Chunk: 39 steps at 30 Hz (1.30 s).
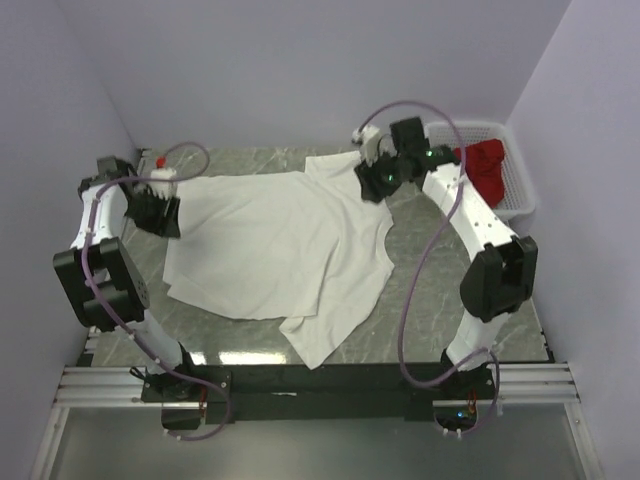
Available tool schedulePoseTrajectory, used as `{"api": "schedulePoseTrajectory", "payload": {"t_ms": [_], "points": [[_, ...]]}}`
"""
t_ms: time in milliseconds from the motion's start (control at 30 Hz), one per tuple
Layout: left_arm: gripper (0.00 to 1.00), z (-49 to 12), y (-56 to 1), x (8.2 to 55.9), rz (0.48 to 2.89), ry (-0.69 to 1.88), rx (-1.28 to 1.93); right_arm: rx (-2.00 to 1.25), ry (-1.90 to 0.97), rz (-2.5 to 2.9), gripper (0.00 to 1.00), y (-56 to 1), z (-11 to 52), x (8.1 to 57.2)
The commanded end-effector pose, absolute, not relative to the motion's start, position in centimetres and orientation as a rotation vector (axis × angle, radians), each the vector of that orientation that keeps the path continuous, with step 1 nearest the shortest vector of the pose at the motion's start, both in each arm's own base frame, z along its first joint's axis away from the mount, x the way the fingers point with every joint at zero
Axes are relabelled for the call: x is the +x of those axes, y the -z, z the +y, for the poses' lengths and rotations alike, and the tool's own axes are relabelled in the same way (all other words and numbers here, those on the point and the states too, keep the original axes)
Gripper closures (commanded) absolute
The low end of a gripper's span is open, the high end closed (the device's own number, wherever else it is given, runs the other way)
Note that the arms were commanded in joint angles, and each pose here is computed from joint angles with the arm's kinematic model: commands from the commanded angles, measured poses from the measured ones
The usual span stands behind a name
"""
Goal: Fold and stack the t-shirts
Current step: Flatten the tshirt out
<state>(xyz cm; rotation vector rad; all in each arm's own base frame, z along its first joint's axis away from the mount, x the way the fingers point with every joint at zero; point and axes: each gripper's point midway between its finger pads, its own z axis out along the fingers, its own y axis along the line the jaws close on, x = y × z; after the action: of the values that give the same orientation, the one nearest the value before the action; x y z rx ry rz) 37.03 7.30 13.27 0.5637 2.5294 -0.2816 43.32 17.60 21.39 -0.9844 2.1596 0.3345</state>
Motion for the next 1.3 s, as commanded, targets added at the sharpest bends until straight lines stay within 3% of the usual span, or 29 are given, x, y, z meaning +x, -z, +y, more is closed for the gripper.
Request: {"api": "schedulePoseTrajectory", "payload": {"t_ms": [0, 100, 267, 533, 700, 1000, 1267], "points": [[0.46, 4.8, -9.1, 29.8, 2.678, 0.545, 0.611, -1.124, -0.582, 2.437, 0.48, -15.0, 19.7, 32.4], [0.49, 4.9, -7.2, 28.1, 2.721, 0.507, 0.563, -1.181, -0.591, 2.478, 0.56, -12.4, 20.8, 28.5], [0.57, 5.5, -4.7, 27.6, 2.812, 0.490, 0.401, -1.161, -0.613, 2.553, 0.61, -9.0, 21.8, 26.9], [0.54, 6.6, -5.7, 27.8, 2.844, 0.489, 0.346, -1.156, -0.522, 2.678, 0.64, -5.2, 20.5, 25.6], [0.55, 8.1, -6.7, 24.8, 2.894, 0.473, 0.335, -1.146, -0.505, 2.693, 0.64, -5.1, 20.1, 25.1], [0.57, 9.4, -4.0, 23.5, 2.974, 0.388, 0.261, -1.143, -0.529, 2.702, 0.64, -4.7, 20.1, 24.6], [0.58, 8.3, -2.7, 23.3, 3.001, 0.519, 0.223, -1.189, -0.493, 2.717, 0.65, -4.1, 19.5, 24.4]]}}
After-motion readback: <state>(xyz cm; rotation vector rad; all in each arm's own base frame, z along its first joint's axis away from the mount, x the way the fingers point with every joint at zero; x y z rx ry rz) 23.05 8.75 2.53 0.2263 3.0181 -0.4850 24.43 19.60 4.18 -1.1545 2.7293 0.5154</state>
